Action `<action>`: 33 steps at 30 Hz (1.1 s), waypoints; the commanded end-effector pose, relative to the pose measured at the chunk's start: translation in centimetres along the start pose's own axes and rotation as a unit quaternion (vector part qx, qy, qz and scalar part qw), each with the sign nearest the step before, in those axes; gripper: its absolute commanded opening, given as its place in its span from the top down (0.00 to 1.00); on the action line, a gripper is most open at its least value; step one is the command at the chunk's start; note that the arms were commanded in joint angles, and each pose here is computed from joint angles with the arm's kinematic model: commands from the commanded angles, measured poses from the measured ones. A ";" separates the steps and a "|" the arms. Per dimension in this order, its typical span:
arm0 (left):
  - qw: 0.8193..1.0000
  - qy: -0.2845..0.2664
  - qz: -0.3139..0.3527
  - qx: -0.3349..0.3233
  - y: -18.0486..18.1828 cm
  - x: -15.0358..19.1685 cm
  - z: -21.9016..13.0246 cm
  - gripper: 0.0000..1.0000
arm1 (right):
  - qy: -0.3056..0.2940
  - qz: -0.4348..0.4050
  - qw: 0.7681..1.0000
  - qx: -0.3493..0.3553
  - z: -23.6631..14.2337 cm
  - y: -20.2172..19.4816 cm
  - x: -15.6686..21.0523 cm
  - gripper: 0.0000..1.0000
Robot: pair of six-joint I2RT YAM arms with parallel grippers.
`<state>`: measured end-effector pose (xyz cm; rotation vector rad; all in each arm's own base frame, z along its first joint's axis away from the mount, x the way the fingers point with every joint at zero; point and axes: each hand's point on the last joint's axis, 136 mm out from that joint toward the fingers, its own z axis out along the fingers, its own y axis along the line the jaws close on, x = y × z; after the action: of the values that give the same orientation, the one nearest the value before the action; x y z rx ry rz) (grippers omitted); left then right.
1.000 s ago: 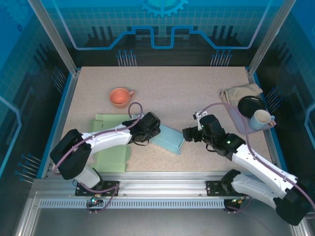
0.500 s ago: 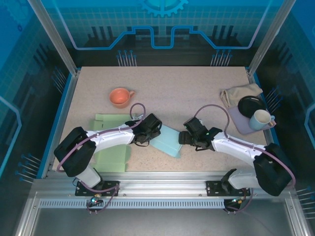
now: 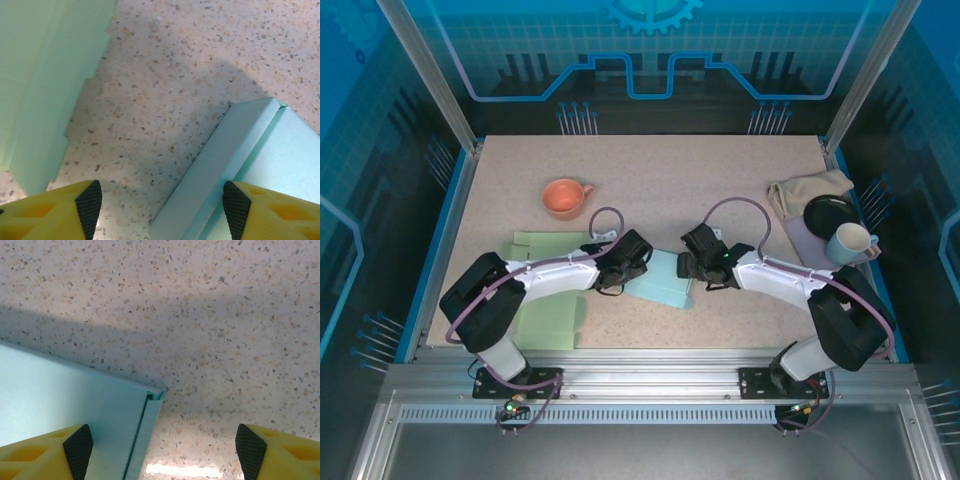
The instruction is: Fold the paper box
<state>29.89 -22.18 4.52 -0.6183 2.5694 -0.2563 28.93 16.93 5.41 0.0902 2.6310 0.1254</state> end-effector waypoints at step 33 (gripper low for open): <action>0.995 0.048 0.067 0.059 -1.5 1.4 -3.0 0.05 | 0.067 -0.008 0.993 -0.098 0.3 1.6 3.3 0.33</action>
<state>29.18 -23.79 6.44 -0.4344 2.6085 -0.3765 26.80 19.98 4.45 0.0055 2.7230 0.4364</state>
